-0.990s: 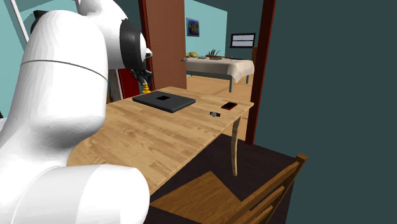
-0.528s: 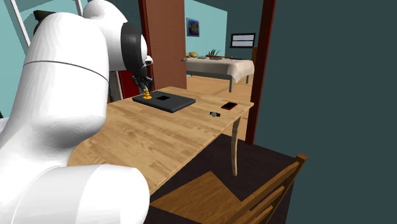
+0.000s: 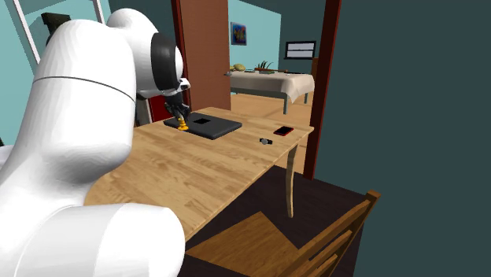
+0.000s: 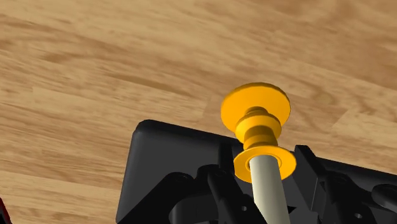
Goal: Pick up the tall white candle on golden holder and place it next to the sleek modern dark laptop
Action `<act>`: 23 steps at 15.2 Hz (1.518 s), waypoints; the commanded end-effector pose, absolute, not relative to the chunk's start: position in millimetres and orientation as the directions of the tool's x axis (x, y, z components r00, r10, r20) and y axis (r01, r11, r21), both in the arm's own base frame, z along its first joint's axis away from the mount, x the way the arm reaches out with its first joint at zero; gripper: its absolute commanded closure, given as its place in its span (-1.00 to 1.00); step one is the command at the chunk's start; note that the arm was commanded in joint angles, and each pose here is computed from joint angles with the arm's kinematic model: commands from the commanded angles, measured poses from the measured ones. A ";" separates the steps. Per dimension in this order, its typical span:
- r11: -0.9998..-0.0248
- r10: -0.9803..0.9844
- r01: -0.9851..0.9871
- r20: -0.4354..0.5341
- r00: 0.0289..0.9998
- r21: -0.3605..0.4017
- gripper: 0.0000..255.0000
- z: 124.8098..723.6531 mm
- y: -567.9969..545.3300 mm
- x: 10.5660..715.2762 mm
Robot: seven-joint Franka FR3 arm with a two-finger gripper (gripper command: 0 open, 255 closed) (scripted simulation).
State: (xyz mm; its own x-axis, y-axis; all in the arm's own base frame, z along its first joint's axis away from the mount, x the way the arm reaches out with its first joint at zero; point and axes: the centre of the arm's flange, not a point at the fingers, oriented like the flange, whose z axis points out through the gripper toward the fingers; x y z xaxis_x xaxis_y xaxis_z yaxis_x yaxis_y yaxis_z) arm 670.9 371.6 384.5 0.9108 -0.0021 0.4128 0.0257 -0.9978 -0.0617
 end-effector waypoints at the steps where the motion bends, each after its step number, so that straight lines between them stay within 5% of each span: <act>1: -0.998 -0.002 0.026 0.413 0.911 -0.062 1.00 373.4 372.3 671.6; 21: -0.998 -0.002 0.026 0.413 0.911 -0.062 1.00 305.6 372.3 671.6; 22: -0.998 -0.002 0.026 0.413 0.911 -0.062 -1.00 305.6 372.3 671.6; 23: -0.998 -0.002 0.026 0.413 0.911 -0.062 -1.00 305.6 372.3 671.6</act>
State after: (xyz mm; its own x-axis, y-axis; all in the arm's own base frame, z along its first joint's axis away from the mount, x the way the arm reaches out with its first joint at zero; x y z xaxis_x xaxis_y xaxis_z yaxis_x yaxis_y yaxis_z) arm 671.6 372.3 305.6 0.9106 -0.0021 0.4132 0.0258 -0.9977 -0.0619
